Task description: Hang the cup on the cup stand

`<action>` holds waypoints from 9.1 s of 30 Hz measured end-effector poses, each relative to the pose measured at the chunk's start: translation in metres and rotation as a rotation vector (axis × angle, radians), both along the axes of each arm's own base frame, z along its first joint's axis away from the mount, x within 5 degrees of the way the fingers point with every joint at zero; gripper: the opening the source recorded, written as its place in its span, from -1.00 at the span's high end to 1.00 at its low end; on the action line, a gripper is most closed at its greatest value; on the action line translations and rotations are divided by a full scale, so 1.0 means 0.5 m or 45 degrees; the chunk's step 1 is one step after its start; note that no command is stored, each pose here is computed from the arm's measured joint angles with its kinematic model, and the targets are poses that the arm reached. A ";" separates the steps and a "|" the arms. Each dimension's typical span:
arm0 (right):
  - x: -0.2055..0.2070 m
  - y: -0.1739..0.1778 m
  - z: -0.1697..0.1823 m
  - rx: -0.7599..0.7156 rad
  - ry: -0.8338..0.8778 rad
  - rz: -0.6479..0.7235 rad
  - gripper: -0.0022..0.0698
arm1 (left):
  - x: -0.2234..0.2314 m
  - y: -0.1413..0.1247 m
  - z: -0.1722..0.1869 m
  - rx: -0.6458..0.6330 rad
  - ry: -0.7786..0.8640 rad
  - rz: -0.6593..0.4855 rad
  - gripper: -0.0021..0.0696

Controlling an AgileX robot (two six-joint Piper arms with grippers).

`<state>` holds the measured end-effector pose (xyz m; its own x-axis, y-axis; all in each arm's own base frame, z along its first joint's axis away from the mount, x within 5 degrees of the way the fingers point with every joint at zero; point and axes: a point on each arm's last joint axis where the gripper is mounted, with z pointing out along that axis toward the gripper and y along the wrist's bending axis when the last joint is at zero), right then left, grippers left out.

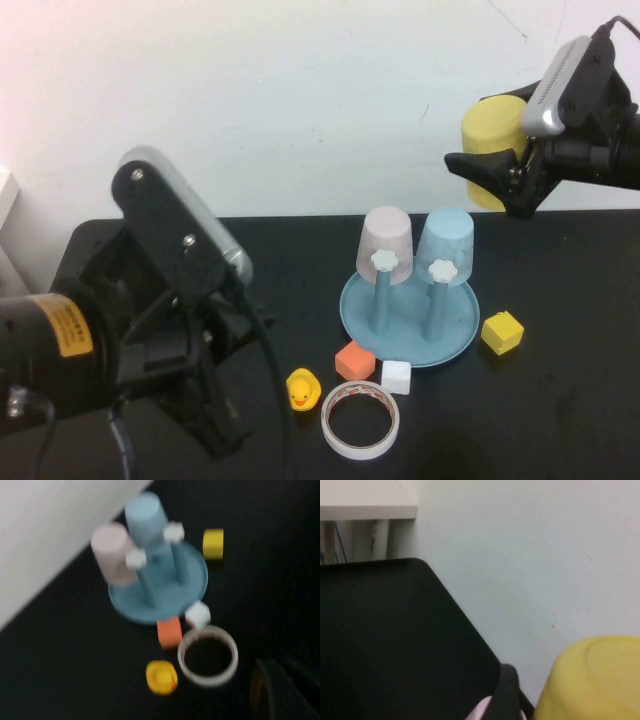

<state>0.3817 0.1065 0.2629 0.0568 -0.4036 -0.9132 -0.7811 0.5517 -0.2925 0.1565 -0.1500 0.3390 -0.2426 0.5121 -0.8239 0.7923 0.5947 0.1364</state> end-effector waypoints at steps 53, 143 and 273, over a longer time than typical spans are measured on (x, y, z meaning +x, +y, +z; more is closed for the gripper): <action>0.152 0.162 -0.274 0.194 0.323 0.340 -0.69 | -0.058 0.053 -0.043 0.066 0.188 0.040 0.94; -0.666 -0.101 0.143 0.382 -0.458 -0.184 0.94 | -0.241 0.278 -0.162 -0.349 -0.121 0.477 0.94; -0.659 -0.218 -0.182 0.120 0.078 -1.191 0.94 | -0.207 0.306 -0.325 -0.374 -0.300 1.238 0.95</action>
<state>0.0522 -0.0024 0.1719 -0.3020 -0.1856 -0.9351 -0.0212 0.9819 -0.1881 0.0529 0.0030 0.1765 -0.2603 -0.0464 -0.9644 -0.0743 0.9968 -0.0280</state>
